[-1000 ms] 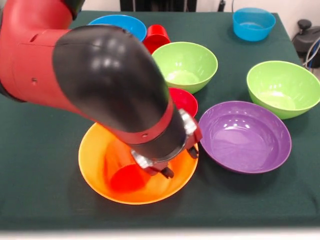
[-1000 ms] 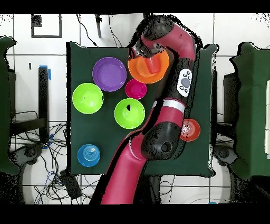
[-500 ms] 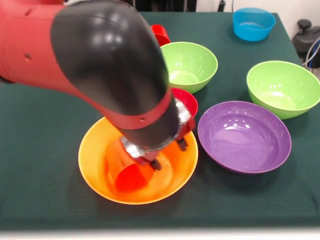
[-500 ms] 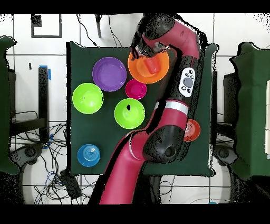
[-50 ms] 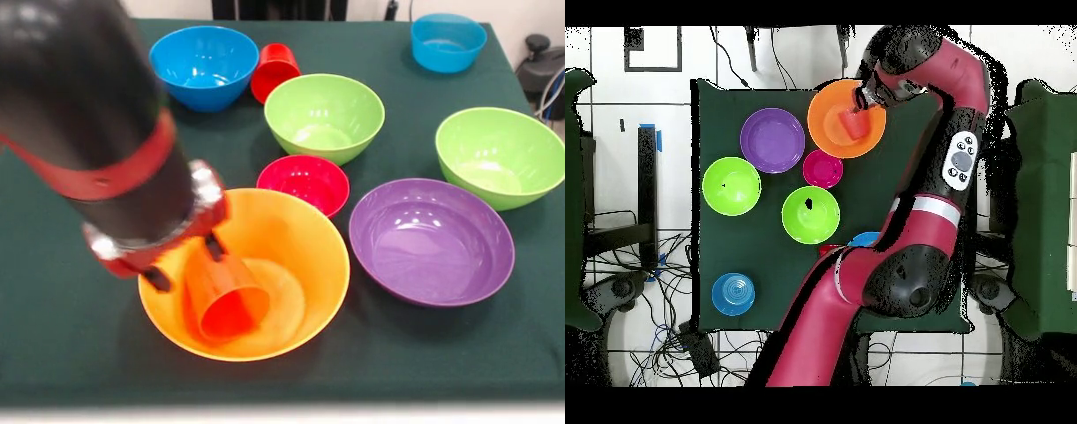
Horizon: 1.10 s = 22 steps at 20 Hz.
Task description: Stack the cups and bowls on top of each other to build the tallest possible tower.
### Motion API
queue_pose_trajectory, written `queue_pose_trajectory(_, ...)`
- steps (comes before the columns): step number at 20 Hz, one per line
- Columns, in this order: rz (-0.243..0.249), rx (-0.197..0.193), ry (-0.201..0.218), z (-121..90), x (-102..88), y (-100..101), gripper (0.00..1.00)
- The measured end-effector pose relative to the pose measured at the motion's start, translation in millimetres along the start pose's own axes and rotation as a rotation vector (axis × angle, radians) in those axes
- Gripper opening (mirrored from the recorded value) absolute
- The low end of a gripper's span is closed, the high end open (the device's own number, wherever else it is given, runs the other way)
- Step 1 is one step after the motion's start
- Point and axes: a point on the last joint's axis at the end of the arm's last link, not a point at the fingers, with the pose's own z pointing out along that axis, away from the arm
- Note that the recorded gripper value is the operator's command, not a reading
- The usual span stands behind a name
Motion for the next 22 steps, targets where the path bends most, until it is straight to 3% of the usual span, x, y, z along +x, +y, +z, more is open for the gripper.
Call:
queue_pose_trajectory(4, 0.008, 0.007, -0.009, -8, 6.7, -8, 1.00)
queue_pose_trajectory(10, -0.020, -0.013, -0.038, -6, -6.7, 12, 1.00)
queue_pose_trajectory(12, -0.035, -0.007, -0.028, 0, -14.2, 24, 1.00)
queue_pose_trajectory(15, -0.012, 0.045, 0.016, 15, -24.1, 38, 1.00)
queue_pose_trajectory(17, 0.064, 0.115, 0.073, 25, -25.9, 41, 1.00)
queue_pose_trajectory(20, 0.221, 0.216, 0.136, 31, -22.6, 38, 1.00)
queue_pose_trajectory(21, 0.367, 0.290, 0.165, 30, -17.4, 34, 1.00)
queue_pose_trajectory(22, 0.431, 0.321, 0.173, 27, -14.5, 32, 1.00)
